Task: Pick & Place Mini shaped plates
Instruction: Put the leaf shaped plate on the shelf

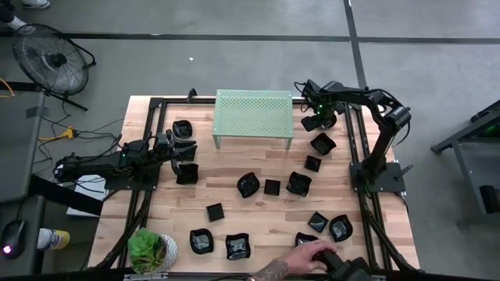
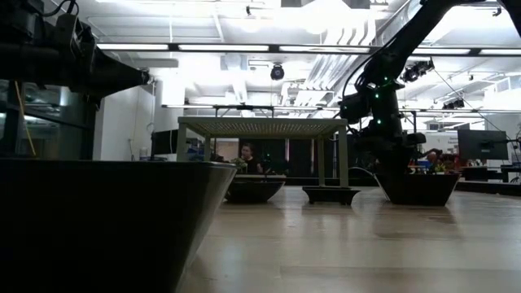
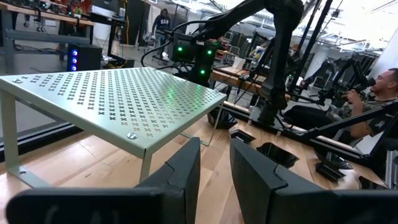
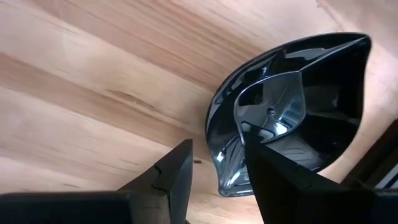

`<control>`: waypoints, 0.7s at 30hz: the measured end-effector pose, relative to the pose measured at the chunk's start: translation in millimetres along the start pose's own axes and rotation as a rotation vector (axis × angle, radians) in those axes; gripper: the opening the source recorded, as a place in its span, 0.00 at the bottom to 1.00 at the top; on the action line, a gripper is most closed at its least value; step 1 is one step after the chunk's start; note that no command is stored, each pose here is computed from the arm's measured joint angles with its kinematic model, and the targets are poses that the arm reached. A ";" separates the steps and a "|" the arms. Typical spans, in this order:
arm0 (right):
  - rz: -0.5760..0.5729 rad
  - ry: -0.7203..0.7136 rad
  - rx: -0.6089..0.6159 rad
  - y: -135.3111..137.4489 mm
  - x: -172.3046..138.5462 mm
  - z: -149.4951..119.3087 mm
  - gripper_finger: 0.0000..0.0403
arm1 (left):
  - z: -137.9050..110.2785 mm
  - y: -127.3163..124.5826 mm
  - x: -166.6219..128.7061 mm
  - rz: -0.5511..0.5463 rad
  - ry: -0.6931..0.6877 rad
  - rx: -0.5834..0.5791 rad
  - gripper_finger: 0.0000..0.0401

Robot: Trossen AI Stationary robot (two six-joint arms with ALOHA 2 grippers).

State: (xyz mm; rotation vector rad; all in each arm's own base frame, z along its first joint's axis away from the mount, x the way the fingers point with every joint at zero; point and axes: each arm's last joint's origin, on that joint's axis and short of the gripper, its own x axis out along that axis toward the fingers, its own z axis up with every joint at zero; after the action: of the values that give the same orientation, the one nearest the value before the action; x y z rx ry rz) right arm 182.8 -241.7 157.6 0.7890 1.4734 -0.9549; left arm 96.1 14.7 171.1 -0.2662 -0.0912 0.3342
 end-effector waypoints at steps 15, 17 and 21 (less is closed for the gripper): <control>0.046 0.016 0.018 -4.4 3.2 1.8 0.35 | 0.1 0.0 0.0 0.000 0.000 0.000 0.21; 0.045 0.034 0.020 -4.5 8.9 3.1 0.35 | 0.1 0.0 0.0 0.000 0.000 0.000 0.21; 0.055 0.064 0.018 -2.6 18.7 5.3 0.35 | 0.0 0.0 0.0 0.000 0.000 0.000 0.21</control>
State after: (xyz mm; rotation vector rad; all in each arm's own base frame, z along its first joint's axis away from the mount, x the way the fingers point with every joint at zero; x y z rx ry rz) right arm 180.6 -248.4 139.3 0.8761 1.4928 -0.9098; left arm 96.1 14.7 171.1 -0.2665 -0.0914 0.3344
